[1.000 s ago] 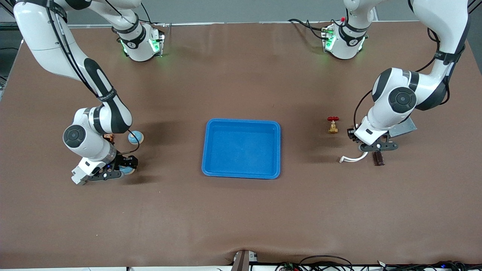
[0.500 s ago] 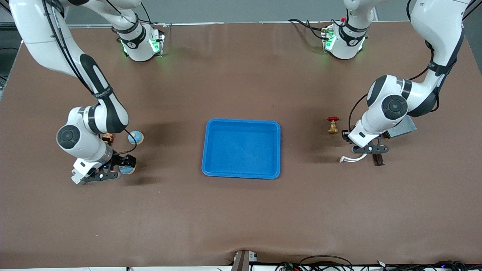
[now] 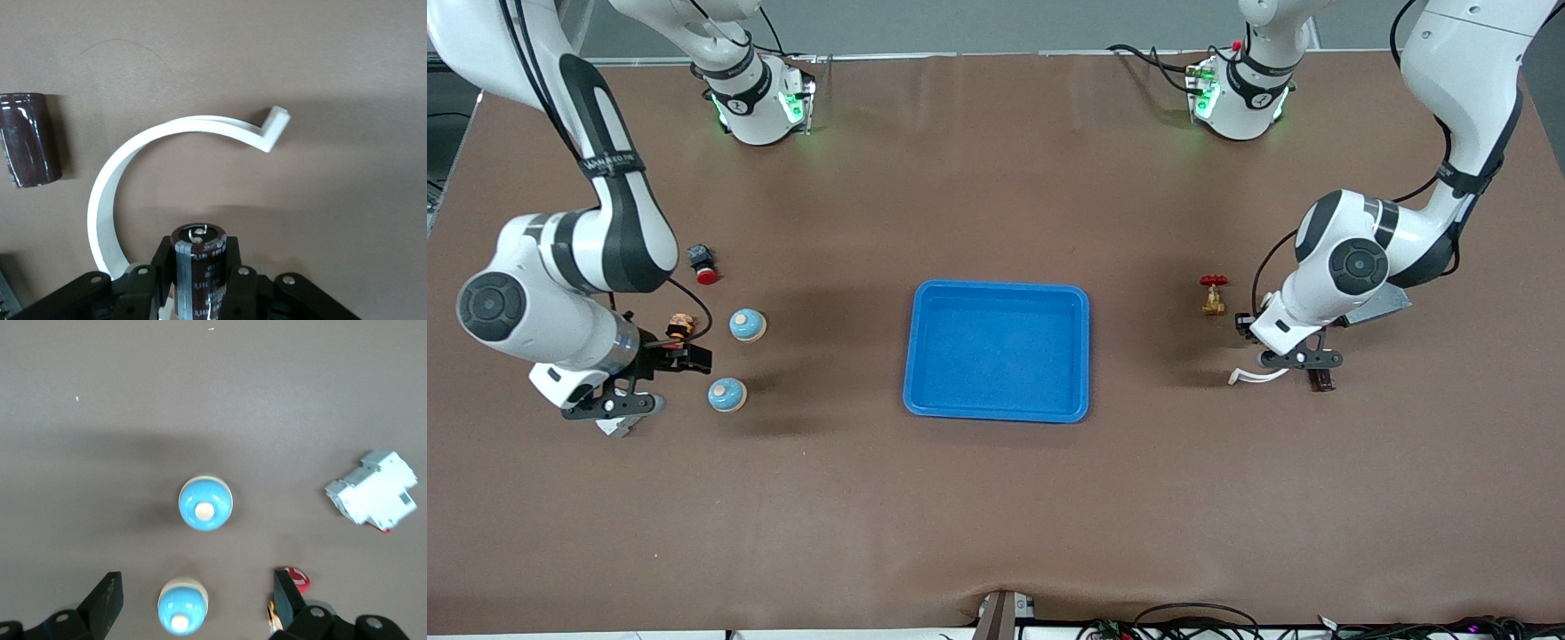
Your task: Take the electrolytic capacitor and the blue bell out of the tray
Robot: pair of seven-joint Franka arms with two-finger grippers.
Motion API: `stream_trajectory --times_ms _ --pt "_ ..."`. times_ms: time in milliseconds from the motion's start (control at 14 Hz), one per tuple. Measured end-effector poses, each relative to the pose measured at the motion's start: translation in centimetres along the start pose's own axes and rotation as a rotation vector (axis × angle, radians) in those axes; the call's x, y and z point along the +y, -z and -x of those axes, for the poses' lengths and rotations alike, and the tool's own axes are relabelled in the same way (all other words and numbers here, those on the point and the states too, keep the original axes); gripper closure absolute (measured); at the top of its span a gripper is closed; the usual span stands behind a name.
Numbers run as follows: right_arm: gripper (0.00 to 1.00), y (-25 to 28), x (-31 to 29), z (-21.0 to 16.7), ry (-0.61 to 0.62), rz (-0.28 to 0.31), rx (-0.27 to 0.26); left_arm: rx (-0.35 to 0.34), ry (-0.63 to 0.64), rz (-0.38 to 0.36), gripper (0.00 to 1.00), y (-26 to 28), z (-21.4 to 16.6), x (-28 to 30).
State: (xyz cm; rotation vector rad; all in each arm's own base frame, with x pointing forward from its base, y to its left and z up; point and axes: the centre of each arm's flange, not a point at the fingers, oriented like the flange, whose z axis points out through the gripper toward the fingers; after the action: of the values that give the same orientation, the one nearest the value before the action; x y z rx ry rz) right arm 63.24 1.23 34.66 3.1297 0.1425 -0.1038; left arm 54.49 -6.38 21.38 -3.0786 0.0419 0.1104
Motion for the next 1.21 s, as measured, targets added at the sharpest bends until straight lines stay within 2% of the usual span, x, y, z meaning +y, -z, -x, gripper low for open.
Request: stream_trajectory --times_ms 214,571,857,1214 --pt "0.0 3.4 0.2 1.2 -0.008 -0.001 -0.021 -0.005 0.011 0.011 0.66 -0.7 -0.6 -0.5" --pt "0.0 11.7 0.6 3.1 -0.021 0.006 -0.008 -0.011 0.014 0.029 0.66 -1.5 -1.3 -0.3" --pt "0.0 17.9 1.3 4.0 -0.037 0.012 0.042 -0.02 0.016 0.038 0.66 -2.1 -1.5 -0.2" --pt "0.0 24.1 0.9 6.2 -0.115 0.004 -0.001 -0.029 0.017 0.047 0.66 -2.7 -1.7 -0.2"
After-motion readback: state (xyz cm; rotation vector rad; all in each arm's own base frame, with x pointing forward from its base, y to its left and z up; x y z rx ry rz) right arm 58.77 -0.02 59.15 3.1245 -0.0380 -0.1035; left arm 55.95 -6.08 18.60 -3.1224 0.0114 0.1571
